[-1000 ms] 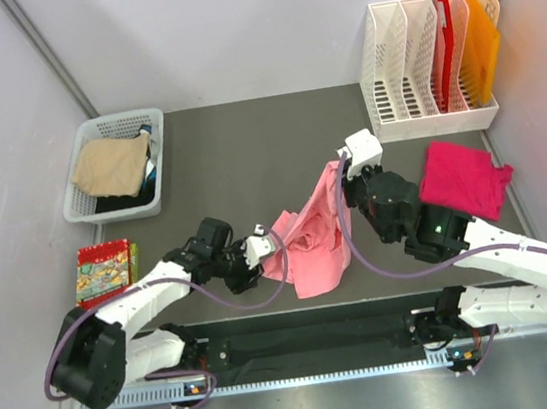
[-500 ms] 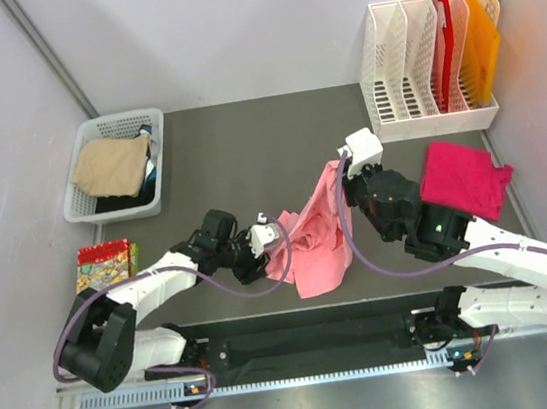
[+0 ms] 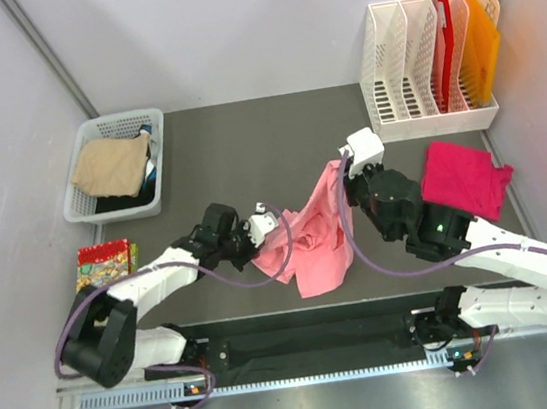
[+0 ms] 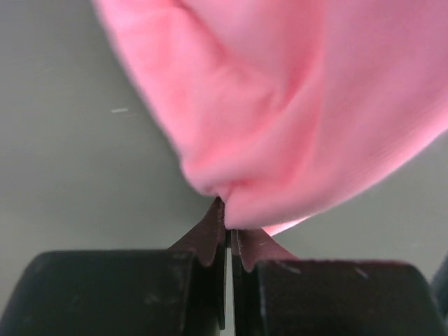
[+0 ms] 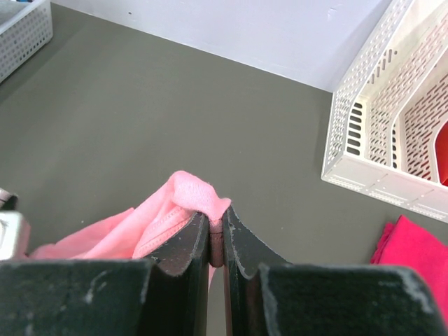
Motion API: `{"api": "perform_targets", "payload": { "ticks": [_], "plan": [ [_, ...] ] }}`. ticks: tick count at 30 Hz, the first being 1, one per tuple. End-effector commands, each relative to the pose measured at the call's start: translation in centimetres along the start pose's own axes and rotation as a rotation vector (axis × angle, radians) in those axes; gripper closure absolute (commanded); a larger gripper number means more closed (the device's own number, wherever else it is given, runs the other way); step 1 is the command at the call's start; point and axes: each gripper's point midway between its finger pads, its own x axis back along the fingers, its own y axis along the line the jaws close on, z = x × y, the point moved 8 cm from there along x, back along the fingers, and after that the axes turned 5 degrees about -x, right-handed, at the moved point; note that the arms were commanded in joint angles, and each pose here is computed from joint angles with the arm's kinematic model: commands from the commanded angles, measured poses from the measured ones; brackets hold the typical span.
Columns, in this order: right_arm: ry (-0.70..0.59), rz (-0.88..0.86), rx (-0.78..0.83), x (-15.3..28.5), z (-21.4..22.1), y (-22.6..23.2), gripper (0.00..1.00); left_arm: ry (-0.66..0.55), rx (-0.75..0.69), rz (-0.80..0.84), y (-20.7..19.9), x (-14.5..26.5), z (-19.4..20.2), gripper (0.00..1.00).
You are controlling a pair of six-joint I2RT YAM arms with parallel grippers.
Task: Fold and stack the t-shirts
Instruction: Flatten out the tshirt
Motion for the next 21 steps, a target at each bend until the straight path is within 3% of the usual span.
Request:
{"api": "perform_targets", "payload": {
  "ticks": [1,4,6,10,15,21],
  "plan": [
    [-0.078,0.007,-0.087,1.3,-2.7,-1.3,1.00,-0.147,-0.091,-0.332,2.8,5.9,-5.0,1.00],
    [-0.077,0.021,-0.090,1.9,-2.5,-1.9,1.00,-0.241,-0.144,-0.491,2.9,11.2,-7.4,1.00],
    [-0.071,0.040,-0.125,2.2,-2.2,-2.2,1.00,-0.235,-0.156,-0.547,2.4,13.8,-7.5,1.00],
    [-0.066,0.078,-0.151,2.8,-1.8,-3.0,1.00,-0.345,-0.215,-0.644,0.4,20.0,-8.4,1.00],
    [-0.074,0.075,-0.213,4.4,-1.7,-4.1,1.00,-0.391,-0.226,-0.688,-2.0,25.3,-8.2,1.00],
    [-0.095,0.063,-0.269,6.9,-2.3,-5.7,1.00,-0.405,-0.246,-0.675,-4.0,28.1,-7.7,0.97]
  ]
}}
